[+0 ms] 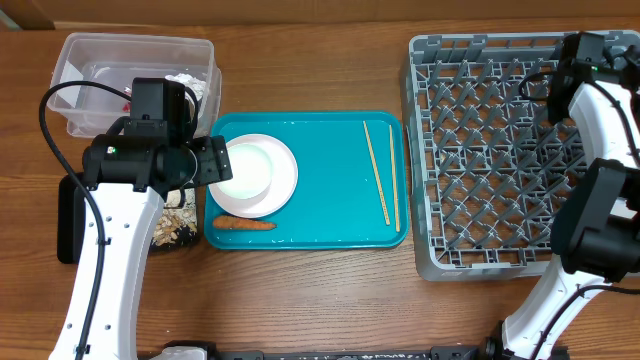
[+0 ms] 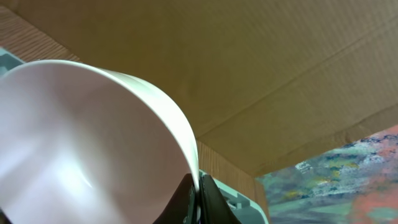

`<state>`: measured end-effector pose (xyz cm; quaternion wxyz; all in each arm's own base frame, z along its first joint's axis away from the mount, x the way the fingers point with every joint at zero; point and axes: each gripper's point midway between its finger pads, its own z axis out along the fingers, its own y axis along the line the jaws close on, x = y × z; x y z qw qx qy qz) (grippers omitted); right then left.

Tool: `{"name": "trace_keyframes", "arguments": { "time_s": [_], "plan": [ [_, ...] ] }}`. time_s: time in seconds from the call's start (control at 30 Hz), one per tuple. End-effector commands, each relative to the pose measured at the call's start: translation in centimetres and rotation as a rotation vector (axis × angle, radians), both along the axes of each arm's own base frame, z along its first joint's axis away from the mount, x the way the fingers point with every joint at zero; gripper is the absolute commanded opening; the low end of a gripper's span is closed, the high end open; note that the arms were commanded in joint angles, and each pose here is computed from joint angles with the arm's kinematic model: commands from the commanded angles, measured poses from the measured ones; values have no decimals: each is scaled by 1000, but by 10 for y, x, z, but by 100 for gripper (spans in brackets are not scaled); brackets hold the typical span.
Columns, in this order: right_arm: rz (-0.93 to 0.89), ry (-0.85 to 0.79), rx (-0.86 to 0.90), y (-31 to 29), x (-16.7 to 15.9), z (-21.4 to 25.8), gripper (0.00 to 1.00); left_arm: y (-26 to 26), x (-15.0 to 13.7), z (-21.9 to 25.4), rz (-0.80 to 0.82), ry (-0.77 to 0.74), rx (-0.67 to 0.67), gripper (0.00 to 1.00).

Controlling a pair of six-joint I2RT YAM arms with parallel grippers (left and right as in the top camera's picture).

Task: Sort waste into correct bins and load items into the dishwasher
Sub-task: 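Carry the white bowl to the dish rack and release it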

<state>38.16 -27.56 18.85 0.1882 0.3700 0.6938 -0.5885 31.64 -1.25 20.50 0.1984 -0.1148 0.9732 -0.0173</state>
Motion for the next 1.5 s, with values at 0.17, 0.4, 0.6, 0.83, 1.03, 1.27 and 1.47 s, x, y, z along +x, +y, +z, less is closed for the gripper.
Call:
{"name": "trace_keyframes", "arguments": {
  "time_s": [0.17,0.4,0.6,0.83,1.03,1.27,1.47],
  "plan": [
    [3,52,2,6,-9,-22,4,1,0,3,11,-13,-6,85],
    [29,28,-20,19,0,-19,4,1,0,3,11,-13,-6,85],
    [104,51,23,46,14,-26,32,1,0,3,11,-13,-6,85],
    [184,81,185,73,19,-45,75,1,0,3,11,-13,-6,85],
    [269,-50,386,98,21,-27,76,1,0,3,11,-13,-6,85],
    [629,-178,775,169,30,20,80,1,0,3,11,-12,-6,86],
    [1125,-282,1249,297,30,61,84,2,-7,0,15,18,-1,85]
  ]
}}
